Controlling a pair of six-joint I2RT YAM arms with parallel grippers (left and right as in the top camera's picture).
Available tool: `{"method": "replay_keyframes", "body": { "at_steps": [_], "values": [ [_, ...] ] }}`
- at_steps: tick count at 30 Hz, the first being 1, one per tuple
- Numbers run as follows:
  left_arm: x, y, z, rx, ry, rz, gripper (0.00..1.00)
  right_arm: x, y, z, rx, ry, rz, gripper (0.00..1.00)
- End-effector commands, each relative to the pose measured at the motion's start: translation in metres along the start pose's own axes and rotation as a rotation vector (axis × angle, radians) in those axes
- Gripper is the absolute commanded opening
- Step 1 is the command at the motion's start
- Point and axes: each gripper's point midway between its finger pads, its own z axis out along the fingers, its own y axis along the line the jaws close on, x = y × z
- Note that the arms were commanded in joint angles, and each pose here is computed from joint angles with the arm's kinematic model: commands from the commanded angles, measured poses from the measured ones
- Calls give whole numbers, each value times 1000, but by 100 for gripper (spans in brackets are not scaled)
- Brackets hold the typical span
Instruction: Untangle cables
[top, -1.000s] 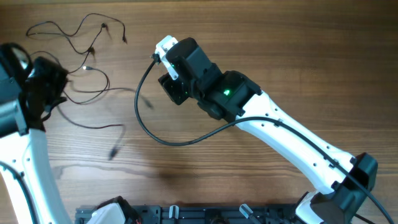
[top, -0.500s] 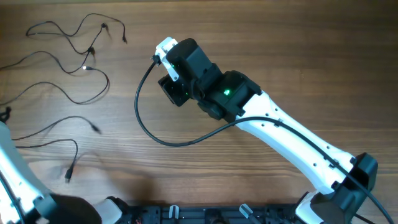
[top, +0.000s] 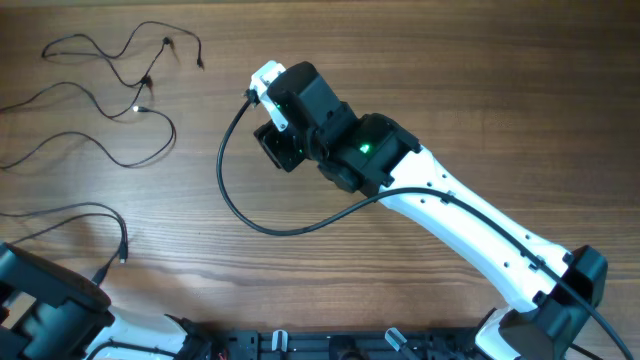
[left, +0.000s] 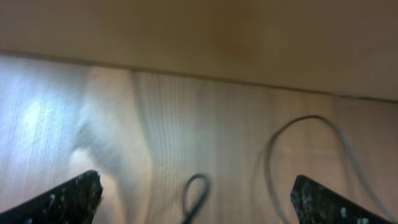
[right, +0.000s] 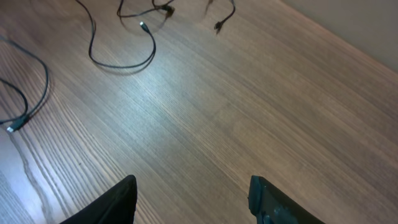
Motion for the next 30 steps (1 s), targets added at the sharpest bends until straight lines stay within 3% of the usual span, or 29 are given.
{"method": "replay_keyframes", "body": {
  "at_steps": [1, 12, 13, 16, 20, 23, 25, 27, 29, 30],
  "values": [
    [-33, -25, -8, 105, -117, 61, 100, -6, 1, -12, -11, -23, 14, 60],
    [-81, -47, -41, 214, -301, 4, 100, -6, 1, -11, -11, -22, 15, 61],
    [-83, -43, -41, 184, -319, 46, 100, -6, 2, -11, -11, -25, 15, 61],
    [-74, 11, -25, -131, -325, 82, 100, -6, 2, -10, -11, -24, 16, 61],
    [-62, 44, -23, -299, -310, 26, 100, 1, 2, -9, -12, -1, 15, 61],
    [-36, 39, -17, -258, -188, 72, 100, 1, 8, -9, -48, 3, 14, 61],
    [15, 27, -8, -135, 49, 125, 98, -1, 8, -9, -51, -5, 14, 61],
    [57, 22, -2, -64, 212, 149, 90, -1, 9, -9, -52, -6, 13, 61],
    [86, 27, 2, -82, 288, 184, 73, -1, 9, -9, -52, -5, 13, 62],
    [104, 32, 4, -100, 328, 211, 73, -1, 9, -9, -52, -5, 13, 62]
  ]
}}
